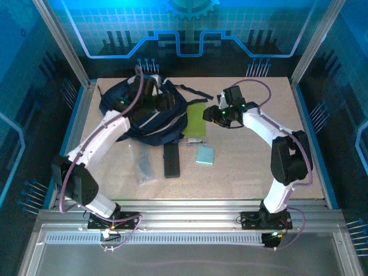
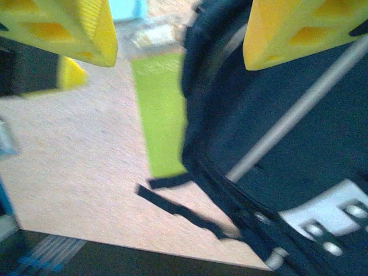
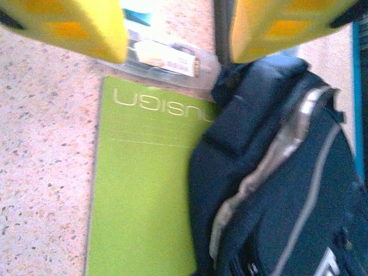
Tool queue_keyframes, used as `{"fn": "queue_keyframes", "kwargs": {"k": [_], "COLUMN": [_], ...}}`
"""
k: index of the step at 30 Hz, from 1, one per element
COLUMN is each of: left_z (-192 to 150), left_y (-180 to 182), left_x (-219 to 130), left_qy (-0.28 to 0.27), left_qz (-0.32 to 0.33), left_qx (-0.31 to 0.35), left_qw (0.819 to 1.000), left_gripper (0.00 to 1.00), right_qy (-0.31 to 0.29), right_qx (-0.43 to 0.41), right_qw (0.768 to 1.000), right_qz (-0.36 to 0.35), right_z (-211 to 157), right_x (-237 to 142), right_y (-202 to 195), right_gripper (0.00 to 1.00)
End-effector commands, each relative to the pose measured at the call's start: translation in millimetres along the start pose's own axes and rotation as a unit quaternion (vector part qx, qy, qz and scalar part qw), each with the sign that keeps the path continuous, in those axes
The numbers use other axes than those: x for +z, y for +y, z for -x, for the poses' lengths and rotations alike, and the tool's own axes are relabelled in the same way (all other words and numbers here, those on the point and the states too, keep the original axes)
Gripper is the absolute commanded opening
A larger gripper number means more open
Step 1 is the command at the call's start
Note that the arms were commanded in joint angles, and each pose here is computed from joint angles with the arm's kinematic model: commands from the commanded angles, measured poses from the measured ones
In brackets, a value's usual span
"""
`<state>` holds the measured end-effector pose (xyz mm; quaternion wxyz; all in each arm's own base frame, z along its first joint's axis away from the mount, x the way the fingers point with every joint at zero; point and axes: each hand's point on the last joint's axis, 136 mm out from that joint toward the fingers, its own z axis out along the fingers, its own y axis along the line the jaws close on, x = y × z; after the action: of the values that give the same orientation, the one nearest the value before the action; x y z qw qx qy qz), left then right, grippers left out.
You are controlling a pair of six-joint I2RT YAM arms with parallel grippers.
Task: Pack books, pencil case, and school supplies into a backpack
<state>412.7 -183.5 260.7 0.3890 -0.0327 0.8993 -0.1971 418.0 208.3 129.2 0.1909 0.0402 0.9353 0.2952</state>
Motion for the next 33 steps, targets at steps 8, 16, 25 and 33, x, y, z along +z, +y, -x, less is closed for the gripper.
{"fn": "queue_keyframes", "kwargs": {"k": [8,16,25,33], "left_z": [-97,-135,-160,-160], "left_y": [0,37,51,52], "left_x": [83,121,138,134], "left_qy": [0.041,0.073,0.117,0.123], "left_qz": [-0.013,0.055,0.069,0.072], "left_qx": [-0.114,-0.118,-0.144,-0.135], "left_qw": [0.993,0.989,0.980,0.980], "left_gripper": [0.46,0.46,0.45,0.45], "right_qy": [0.057,0.081,0.060,0.065], "right_qx": [-0.078,-0.099,-0.095,-0.098], "right_qw": [0.995,0.990,0.992,0.983], "right_qz": [-0.035,-0.063,-0.063,-0.142], "right_z": [1,-10,-7,-7], "right_x": [63,96,91,94], "right_y": [-30,-40,-35,-70], "right_gripper": [0.34,0.34,0.36,0.48]}}
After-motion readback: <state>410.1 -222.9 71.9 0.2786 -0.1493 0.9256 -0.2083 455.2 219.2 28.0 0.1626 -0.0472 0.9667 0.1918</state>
